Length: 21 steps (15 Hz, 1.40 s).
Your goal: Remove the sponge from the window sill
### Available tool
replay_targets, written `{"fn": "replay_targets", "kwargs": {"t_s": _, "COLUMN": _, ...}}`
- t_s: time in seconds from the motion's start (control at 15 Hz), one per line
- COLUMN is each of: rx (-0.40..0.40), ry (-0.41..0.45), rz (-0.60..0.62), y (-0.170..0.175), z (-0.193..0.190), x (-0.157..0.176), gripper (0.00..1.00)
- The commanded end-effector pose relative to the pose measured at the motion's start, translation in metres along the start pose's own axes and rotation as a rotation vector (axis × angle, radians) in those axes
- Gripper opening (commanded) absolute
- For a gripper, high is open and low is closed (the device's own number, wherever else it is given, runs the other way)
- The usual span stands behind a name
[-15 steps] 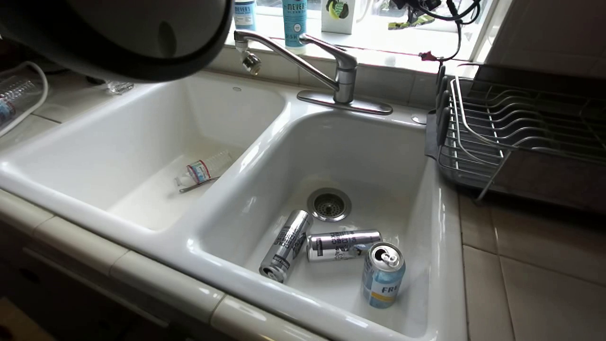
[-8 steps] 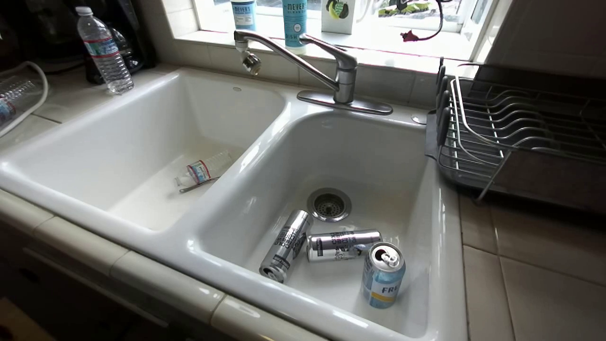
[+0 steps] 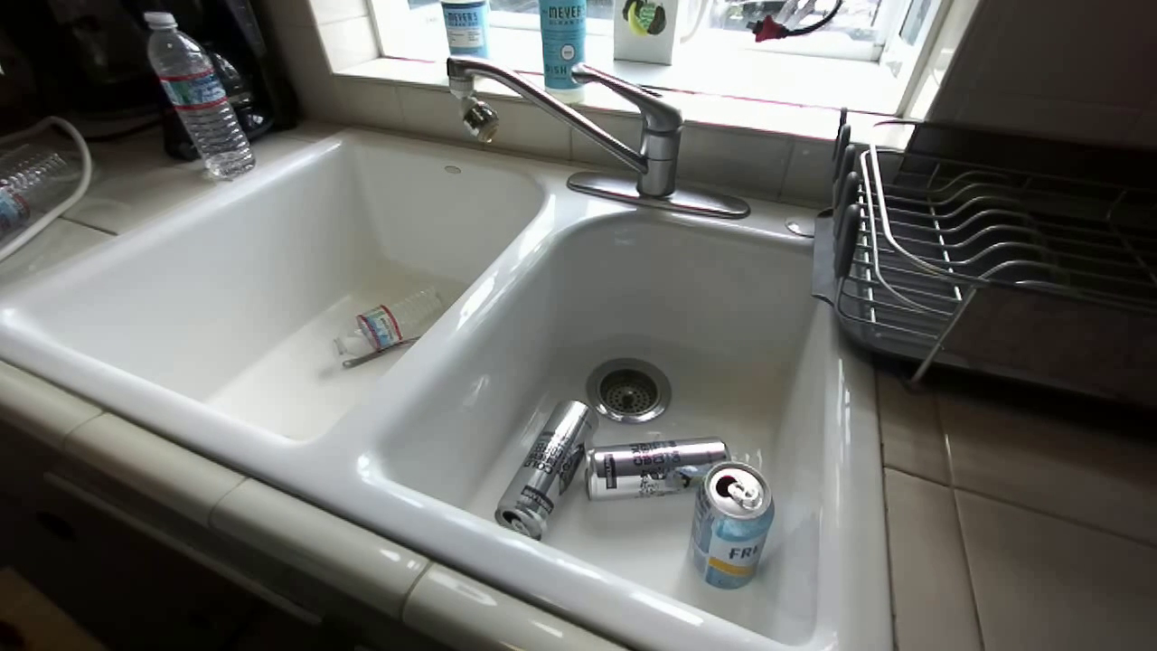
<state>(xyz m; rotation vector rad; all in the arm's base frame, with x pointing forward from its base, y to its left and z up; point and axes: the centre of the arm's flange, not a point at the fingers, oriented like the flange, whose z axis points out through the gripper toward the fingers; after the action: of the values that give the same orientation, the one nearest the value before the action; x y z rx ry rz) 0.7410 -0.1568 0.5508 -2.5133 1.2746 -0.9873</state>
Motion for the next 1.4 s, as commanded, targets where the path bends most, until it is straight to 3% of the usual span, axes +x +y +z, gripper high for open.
{"fn": "replay_targets", "kwargs": {"t_s": 0.0, "rx": 0.001, "ry": -0.010, "rz": 0.004, "y": 0.044, "z": -0.047, "x": -0.050, "gripper": 0.00}}
{"fn": "replay_targets", "kwargs": {"t_s": 0.53, "rx": -0.015, "ry": 0.037, "rz": 0.146, "y": 0.077, "z": -0.095, "x": -0.084, "gripper": 0.00}}
{"fn": "replay_targets", "kwargs": {"t_s": 0.87, "rx": 0.032, "ry": 0.213, "rz": 0.233, "y": 0.107, "z": -0.134, "x": -0.105, "gripper": 0.00}}
{"fn": "replay_targets", "kwargs": {"t_s": 1.0, "rx": 0.083, "ry": 0.290, "rz": 0.220, "y": 0.124, "z": -0.156, "x": -0.108, "gripper": 0.00}}
{"fn": "replay_targets", "kwargs": {"t_s": 1.33, "rx": 0.159, "ry": 0.382, "rz": 0.152, "y": 0.179, "z": -0.230, "x": -0.101, "gripper": 0.00}}
